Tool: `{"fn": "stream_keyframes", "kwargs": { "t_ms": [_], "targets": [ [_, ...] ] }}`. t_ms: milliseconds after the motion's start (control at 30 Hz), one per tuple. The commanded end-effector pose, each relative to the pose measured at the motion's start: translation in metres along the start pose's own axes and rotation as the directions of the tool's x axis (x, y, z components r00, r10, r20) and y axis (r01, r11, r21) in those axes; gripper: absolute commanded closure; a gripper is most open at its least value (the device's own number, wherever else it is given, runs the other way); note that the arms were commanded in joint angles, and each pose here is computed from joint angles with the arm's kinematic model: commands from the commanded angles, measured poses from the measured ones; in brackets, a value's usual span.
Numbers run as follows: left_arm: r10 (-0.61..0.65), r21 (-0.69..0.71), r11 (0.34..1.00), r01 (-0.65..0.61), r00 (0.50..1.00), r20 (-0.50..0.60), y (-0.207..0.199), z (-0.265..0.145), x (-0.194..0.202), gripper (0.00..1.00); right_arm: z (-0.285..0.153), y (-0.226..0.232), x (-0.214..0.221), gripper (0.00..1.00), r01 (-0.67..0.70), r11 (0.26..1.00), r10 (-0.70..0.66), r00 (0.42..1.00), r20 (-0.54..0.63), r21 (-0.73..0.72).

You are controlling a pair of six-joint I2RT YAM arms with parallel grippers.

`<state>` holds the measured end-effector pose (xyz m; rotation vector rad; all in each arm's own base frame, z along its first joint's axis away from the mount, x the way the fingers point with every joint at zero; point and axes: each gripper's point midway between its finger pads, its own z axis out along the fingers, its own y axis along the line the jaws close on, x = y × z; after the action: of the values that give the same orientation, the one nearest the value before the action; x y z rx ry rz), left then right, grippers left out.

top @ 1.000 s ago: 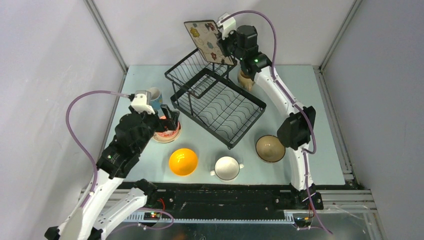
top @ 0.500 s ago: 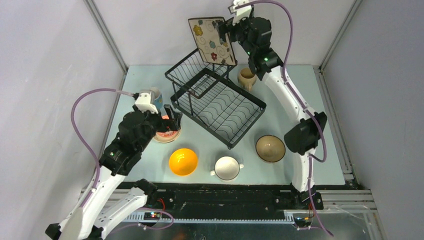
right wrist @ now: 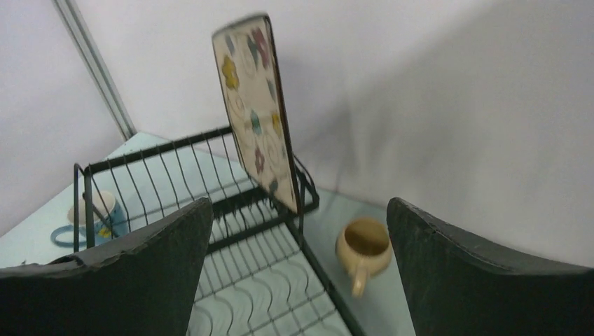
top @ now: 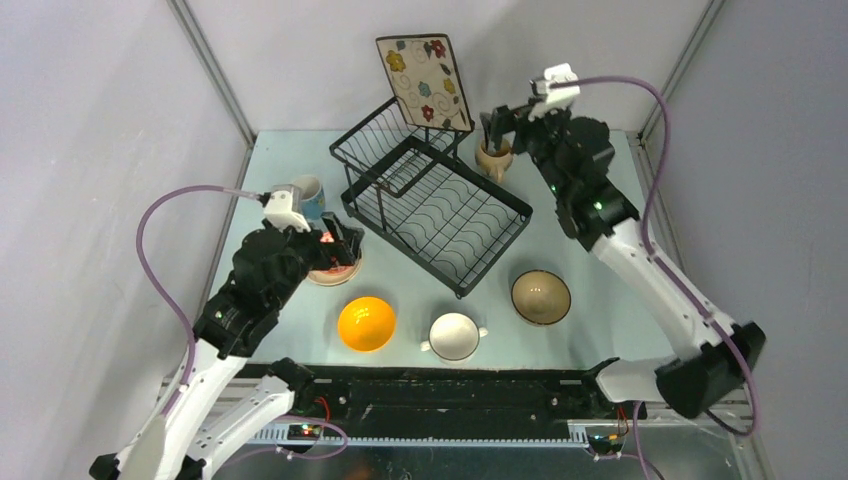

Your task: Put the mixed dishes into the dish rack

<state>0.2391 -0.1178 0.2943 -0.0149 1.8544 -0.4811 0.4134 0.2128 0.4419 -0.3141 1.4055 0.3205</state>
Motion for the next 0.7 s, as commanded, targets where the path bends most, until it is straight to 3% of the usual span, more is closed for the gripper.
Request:
{"fn": "stream_keyframes", "kwargs": {
  "t_ms": [0, 133, 300, 500, 667],
  "targets": [
    [-0.067, -0.065, 0.996, 0.066, 0.998, -0.005, 0.012, -0.004, 0.010, 0.00, -0.042, -0.015, 0.046, 0.04, -0.132, 0.983, 0.150, 0.979, -0.137, 0.131],
    [-0.109, 0.003, 0.994, 0.109, 0.994, -0.032, 0.002, 0.004, 0.026, 0.00, -0.090, -0.025, 0.114, 0.01, -0.156, 0.948, 0.253, 0.896, -0.364, 0.276],
    [-0.173, -0.010, 0.985, 0.172, 0.982, -0.074, 0.003, 0.014, 0.047, 0.00, -0.163, -0.051, 0.181, 0.01, -0.103, 0.837, 0.410, 0.769, -0.490, 0.538],
    [-0.239, 0.019, 0.970, 0.241, 0.969, -0.054, -0.002, 0.019, 0.050, 0.00, -0.221, -0.068, 0.220, 0.01, -0.037, 0.749, 0.499, 0.688, -0.527, 0.661],
    [-0.270, -0.011, 0.963, 0.270, 0.962, -0.039, 0.005, 0.023, 0.056, 0.00, -0.253, -0.076, 0.247, 0.06, -0.160, 0.650, 0.666, 0.591, -0.455, 0.743]
  ]
}}
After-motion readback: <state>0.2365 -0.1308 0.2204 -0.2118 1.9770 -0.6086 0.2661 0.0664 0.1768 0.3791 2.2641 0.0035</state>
